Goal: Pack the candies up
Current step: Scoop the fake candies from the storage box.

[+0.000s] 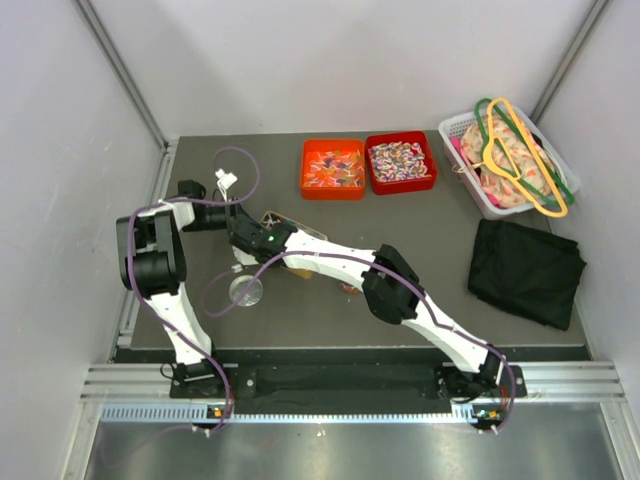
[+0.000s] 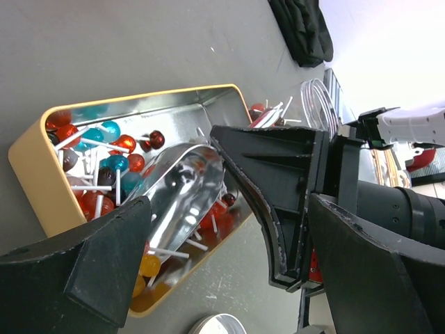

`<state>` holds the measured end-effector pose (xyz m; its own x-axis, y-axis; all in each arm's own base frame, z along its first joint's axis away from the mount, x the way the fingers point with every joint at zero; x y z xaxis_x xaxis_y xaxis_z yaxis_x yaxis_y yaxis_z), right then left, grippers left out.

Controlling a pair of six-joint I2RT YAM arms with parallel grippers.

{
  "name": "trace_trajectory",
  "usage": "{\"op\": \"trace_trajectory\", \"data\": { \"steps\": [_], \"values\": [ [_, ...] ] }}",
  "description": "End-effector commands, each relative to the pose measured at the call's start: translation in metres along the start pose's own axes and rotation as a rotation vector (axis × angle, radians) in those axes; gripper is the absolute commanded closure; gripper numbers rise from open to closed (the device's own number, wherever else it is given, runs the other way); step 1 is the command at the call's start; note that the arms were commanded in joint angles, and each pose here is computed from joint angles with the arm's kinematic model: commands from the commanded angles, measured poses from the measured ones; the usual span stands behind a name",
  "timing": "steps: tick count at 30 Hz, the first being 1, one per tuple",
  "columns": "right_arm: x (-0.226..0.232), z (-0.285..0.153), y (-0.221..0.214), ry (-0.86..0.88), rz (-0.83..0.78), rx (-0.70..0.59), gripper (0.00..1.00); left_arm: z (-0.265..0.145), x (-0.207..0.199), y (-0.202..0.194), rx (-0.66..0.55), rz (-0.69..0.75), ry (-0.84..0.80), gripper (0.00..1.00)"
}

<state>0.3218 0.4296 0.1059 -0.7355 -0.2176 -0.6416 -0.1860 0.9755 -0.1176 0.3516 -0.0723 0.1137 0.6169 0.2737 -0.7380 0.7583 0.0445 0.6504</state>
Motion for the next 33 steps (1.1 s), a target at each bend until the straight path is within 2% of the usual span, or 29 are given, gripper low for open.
{"op": "trace_trajectory", "data": {
  "steps": [1,8,9,10,11,15,18,33],
  "values": [
    [0.026,-0.001,0.036,0.089,0.048,-0.153,1.0,-0.002,0.003,-0.008,0.012,-0.018,-0.007,0.01],
    [0.035,-0.007,0.045,0.16,0.131,-0.232,1.0,-0.004,-0.003,-0.01,0.005,-0.063,-0.064,0.01],
    [0.039,-0.007,0.044,0.173,0.149,-0.229,1.0,-0.002,0.002,-0.014,0.007,-0.007,-0.077,0.01],
    [0.042,-0.007,0.044,0.191,0.155,-0.235,1.0,-0.006,-0.011,-0.011,0.013,-0.079,-0.095,0.01],
    [0.042,-0.007,0.045,0.189,0.166,-0.241,1.0,-0.006,-0.01,-0.009,-0.006,0.026,-0.113,0.01],
    [0.041,-0.012,0.045,0.184,0.22,-0.259,1.0,-0.011,-0.001,-0.007,-0.061,-0.063,-0.132,0.02],
    [0.033,-0.016,0.043,0.153,0.236,-0.257,1.0,-0.011,0.001,-0.008,-0.044,-0.002,-0.125,0.02],
    [-0.021,-0.062,0.021,0.024,0.374,-0.324,1.0,-0.022,-0.011,0.023,-0.059,0.074,-0.104,0.01]
  ]
}}
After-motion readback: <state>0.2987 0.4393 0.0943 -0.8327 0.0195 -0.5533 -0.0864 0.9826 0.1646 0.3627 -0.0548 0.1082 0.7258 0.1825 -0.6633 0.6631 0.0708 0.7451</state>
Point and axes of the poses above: each gripper's point midway between its finger pads, its own z axis out along the fingers, its own x axis along the line the jaws close on, y = z × x, the point moved 4 cm from there along -z, back along the fingers, and after that the axes turned 2 degrees about z, right-handed, at the moved point
